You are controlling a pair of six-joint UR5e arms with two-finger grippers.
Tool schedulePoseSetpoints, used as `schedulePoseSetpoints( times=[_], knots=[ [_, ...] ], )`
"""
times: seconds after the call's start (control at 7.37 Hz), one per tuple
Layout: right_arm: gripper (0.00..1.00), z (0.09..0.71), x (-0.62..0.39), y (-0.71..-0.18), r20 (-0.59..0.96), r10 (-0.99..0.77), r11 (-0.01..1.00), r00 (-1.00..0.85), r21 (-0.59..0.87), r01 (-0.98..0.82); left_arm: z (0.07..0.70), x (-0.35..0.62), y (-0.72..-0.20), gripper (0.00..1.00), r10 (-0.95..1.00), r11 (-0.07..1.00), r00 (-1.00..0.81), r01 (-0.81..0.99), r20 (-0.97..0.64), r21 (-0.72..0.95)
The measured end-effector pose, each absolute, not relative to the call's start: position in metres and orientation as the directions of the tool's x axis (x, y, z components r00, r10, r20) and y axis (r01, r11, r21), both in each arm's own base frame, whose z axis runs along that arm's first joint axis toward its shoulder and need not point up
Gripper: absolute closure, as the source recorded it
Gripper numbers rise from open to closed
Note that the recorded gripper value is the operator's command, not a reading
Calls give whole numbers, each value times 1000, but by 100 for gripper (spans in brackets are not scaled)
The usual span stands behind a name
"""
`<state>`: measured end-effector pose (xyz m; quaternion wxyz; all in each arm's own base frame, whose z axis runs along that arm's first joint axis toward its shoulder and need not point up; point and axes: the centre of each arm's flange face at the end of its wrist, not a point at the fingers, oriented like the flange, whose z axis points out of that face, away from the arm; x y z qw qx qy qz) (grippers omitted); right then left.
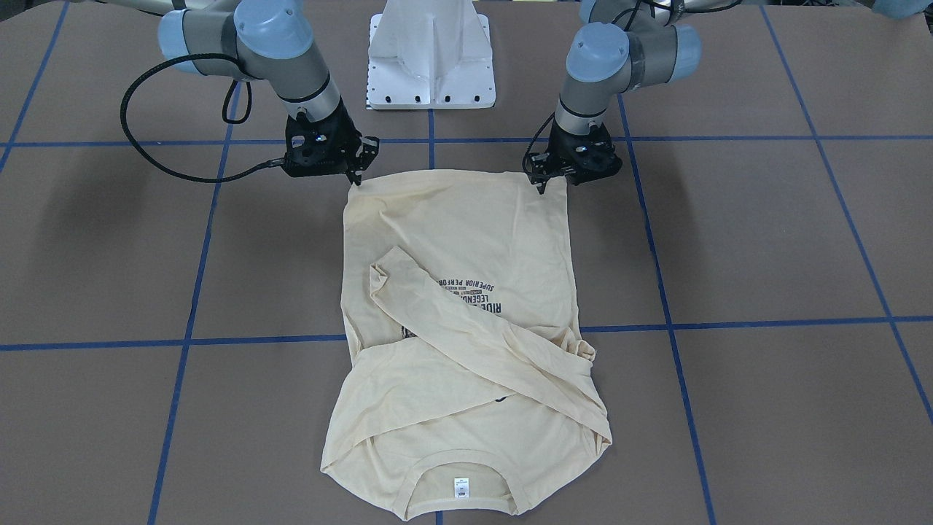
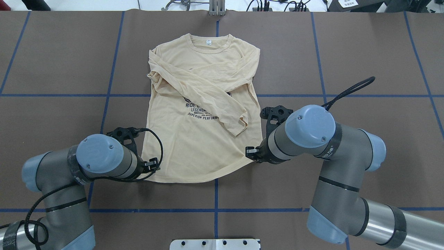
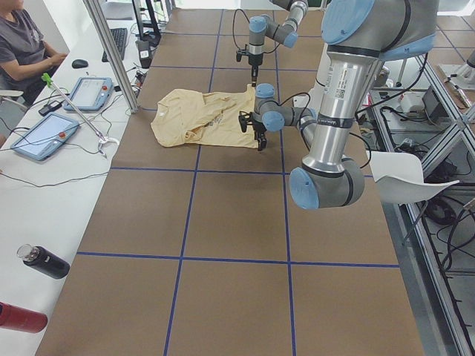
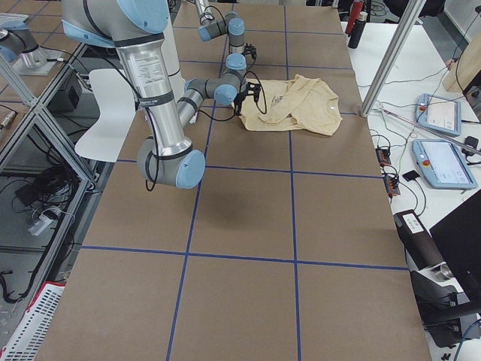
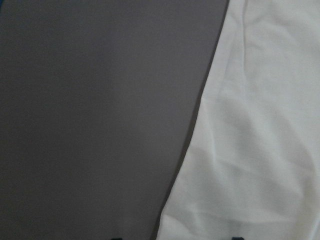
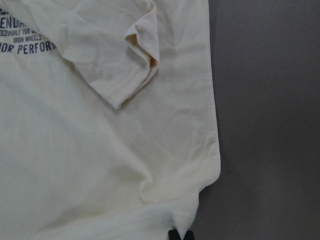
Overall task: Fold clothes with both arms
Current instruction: 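Hold both hem corners and pull them toward the robot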
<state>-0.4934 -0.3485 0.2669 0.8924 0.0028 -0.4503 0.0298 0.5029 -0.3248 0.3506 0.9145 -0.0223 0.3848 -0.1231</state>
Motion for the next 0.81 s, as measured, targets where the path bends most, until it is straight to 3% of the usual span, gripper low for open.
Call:
schedulePoseSetpoints(
  times=[0.14,0.27,0.41,0.54,0.81],
  knots=[
    [100,267,-493,-348,804,50,998,593,-22,-56,351,503,-325,72,-242,969,674,207,-698,-136],
    [100,267,-493,-349,804,51,998,593,-22,-57,351,503,-324,79,-242,969,674,207,-698,-135],
    [100,267,-493,-349,803,52,998,593,-22,-58,349,503,-324,93,-241,969,672,208,-700,-134],
    [100,267,-492,-350,803,53,998,593,-22,-59,345,500,-323,100,-231,971,668,202,-708,-127],
    [100,267,-490,-353,804,56,998,593,-22,-65,329,489,-319,100,-188,980,654,174,-733,-96]
  ],
)
